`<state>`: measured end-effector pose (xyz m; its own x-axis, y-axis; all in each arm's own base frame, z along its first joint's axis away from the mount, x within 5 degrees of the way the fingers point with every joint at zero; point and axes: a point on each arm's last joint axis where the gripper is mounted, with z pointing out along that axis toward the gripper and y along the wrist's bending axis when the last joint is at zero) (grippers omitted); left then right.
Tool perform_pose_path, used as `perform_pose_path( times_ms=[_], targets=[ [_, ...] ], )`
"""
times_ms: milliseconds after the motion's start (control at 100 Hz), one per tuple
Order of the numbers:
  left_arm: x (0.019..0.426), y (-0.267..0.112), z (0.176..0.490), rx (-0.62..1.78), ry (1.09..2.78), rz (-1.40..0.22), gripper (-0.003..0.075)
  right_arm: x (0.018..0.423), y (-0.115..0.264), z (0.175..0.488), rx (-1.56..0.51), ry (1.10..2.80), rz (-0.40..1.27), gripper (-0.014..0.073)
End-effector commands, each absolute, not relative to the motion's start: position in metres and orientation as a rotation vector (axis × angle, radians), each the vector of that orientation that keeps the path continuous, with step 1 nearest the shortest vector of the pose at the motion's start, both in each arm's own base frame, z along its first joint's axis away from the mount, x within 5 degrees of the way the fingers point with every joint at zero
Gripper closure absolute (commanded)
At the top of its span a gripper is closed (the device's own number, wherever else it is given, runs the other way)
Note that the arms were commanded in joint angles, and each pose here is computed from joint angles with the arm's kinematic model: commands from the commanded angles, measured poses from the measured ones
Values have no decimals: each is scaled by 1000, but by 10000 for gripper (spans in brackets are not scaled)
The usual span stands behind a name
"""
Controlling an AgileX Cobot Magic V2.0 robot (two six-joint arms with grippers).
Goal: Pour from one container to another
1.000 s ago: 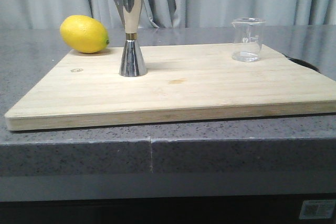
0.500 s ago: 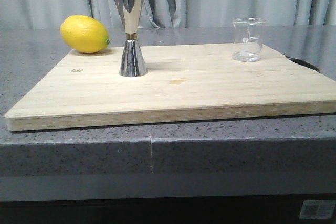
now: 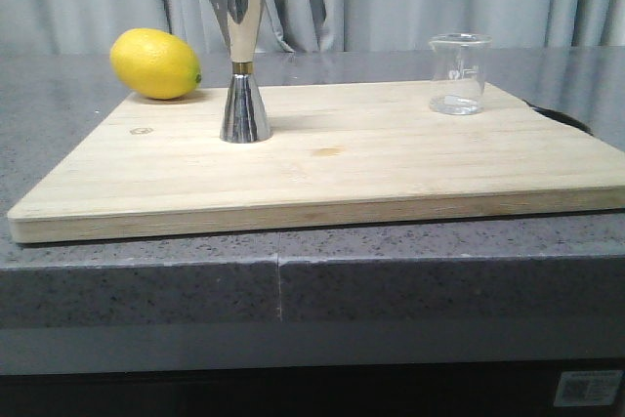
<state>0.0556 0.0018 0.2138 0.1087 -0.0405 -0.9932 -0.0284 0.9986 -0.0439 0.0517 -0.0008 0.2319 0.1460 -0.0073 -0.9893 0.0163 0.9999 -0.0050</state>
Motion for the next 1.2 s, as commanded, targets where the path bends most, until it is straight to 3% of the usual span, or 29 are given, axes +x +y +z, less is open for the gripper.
perform_pose_path(
  times_ms=[0,310,1190],
  targets=[
    [54,1,212,-53,1397,-22,739,49,-2,237,30,1322,-18,662],
    [54,1,212,-53,1397,-22,739,53,-2,219,41,1350,-3,662],
    [54,1,212,-53,1397,-22,739,54,-1,214,18,1403,-18,662]
  ],
)
